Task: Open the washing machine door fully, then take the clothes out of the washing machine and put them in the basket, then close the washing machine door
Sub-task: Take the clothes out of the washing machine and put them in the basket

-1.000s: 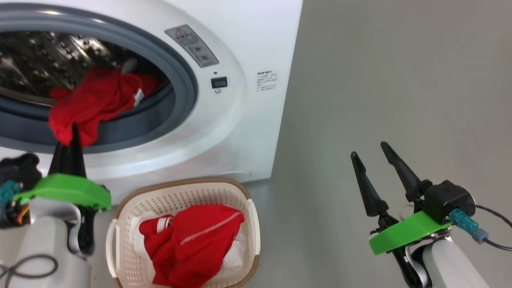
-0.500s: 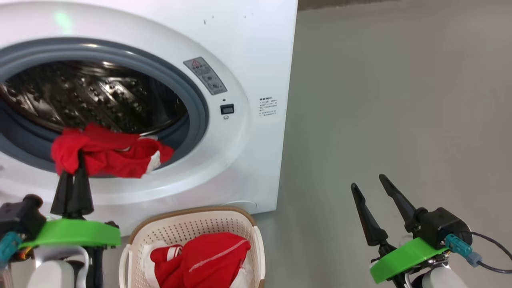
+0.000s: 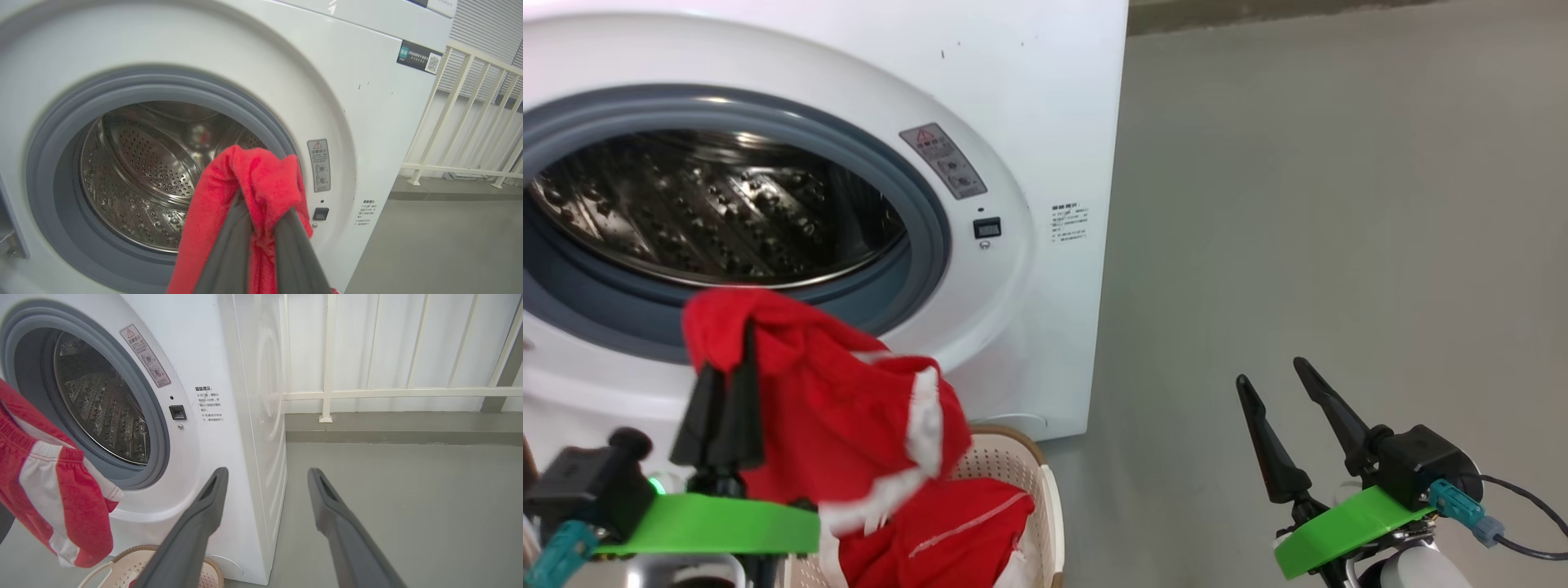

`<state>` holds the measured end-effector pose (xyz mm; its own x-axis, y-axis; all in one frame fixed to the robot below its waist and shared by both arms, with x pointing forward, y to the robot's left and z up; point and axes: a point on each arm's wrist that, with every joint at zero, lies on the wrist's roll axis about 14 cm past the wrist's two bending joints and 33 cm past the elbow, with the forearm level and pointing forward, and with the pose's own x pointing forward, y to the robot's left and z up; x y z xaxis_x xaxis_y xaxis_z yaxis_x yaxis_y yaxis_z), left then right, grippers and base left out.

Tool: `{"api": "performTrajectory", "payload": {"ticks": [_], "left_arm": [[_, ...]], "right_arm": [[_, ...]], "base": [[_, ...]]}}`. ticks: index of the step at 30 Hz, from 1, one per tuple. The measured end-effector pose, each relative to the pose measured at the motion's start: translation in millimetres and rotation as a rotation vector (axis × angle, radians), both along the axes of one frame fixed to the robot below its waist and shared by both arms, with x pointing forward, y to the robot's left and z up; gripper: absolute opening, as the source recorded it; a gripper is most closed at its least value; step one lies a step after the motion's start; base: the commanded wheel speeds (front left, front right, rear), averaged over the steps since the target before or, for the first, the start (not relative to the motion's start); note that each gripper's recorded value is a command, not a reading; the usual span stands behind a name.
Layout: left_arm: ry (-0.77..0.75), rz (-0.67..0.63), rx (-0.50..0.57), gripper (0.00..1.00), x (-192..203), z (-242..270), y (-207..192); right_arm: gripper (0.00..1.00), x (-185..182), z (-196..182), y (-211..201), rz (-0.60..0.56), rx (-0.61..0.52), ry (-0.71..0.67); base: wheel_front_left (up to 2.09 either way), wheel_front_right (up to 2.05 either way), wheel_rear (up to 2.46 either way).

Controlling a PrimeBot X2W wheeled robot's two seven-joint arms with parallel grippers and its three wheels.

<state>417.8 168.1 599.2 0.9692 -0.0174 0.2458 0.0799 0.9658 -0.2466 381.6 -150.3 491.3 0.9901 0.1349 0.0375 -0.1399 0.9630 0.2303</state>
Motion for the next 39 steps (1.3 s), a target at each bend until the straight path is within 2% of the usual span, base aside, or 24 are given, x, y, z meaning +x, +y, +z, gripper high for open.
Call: {"api": "performTrajectory", "payload": {"ticks": [6,13,18,26,39], "left_arm": [[0.208,-0.029,-0.061,0.0,7,-66,-9],[0.528,-0.046,-0.153,0.0,2,-172,-17],[0.678,-0.053,-0.203,0.0,8,-219,-26],[0.902,-0.108,-0.202,0.0,11,-284,-51],[1.162,-0.19,-0.146,0.0,7,-354,-75]], "right_arm": [[1.0,5,-12,2,0.002,0.004,0.035],[1.0,21,-18,0,0.0,0.0,0.047],[1.0,27,-28,-4,-0.012,-0.003,0.073],[1.0,39,-41,-8,-0.021,-0.008,0.102],[1.0,58,-71,-14,-0.034,-0.014,0.166]], "base": [[0.0,0.0,0.0],[0.0,0.0,0.0],[0.0,0.0,0.0],[0.0,0.0,0.0],[0.0,0.0,0.0]]}}
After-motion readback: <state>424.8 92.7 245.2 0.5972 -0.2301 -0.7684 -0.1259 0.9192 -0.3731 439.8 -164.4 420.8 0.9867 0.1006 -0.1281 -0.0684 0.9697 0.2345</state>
